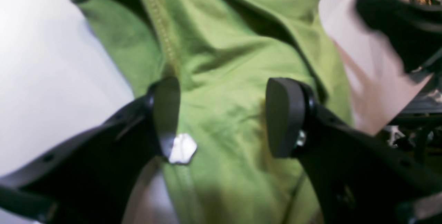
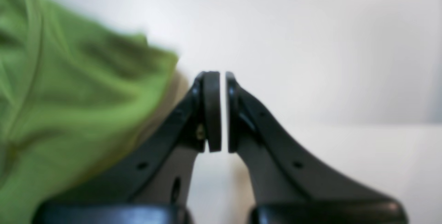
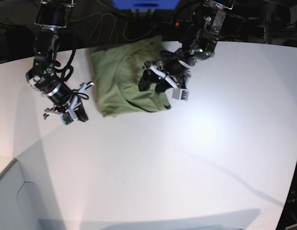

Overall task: Fold the T-shirt properly
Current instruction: 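Pull the bundle edges apart with both grippers to square the fold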

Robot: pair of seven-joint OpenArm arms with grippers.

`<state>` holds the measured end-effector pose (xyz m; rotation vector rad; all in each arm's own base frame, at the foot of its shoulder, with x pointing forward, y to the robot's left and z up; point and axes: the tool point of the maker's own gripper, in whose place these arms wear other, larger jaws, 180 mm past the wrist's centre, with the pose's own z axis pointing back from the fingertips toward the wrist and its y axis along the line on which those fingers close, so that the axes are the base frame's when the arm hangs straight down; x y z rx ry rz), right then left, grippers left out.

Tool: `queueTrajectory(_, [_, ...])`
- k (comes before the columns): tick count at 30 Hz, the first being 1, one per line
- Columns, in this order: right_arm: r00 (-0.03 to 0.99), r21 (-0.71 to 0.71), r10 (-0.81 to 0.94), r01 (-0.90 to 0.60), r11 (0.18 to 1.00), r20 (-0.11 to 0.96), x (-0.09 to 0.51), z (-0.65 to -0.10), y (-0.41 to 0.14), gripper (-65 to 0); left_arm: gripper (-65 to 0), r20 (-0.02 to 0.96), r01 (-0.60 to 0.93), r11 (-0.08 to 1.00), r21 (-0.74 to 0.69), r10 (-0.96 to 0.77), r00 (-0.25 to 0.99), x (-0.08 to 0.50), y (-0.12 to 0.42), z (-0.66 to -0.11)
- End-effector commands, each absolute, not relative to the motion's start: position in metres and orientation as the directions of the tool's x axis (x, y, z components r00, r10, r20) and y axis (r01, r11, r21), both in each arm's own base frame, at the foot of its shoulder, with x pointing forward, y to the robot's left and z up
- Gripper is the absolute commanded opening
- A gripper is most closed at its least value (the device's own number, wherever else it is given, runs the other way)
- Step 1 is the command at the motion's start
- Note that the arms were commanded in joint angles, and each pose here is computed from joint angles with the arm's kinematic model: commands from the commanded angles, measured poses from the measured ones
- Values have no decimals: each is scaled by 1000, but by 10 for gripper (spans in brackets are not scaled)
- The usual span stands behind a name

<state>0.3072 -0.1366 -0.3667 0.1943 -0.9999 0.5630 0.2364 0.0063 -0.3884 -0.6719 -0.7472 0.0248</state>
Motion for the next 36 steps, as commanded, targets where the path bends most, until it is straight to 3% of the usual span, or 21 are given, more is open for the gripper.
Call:
queueTrajectory(1, [357,-116,357,-548,828,863,307,-350,-131,-648,-267,660,249,770,-587,277,698,246,1,-365])
queueTrajectory(9, [349,-137,385,-563,815,854,280,-345,-127,-648,-267,708,308,744,-594,301,638,236,-4,-322])
queueTrajectory(13, [382,-116,387,-569,814,839,266,-355,-127,-648,-261,679,198,788,-583,339,651,224,28,-340])
queueTrajectory(18, [403,-102,386,-571,814,830,257,-362,-127,-648,-181,648,68,818,-571,398,649,214,65,-358])
queueTrajectory(25, [411,-94,386,-576,812,826,253,-365,-125,-648,-181,582,53,806,-590,379,720,209,47,-393])
queueTrajectory(34, [418,-90,385,-572,815,823,251,-367,-127,-648,-186,553,56,785,-616,382,741,206,29,-399])
queueTrajectory(36, [418,-90,385,-572,815,823,251,-367,-127,-648,-233,531,36,788,-615,380,757,201,30,-410])
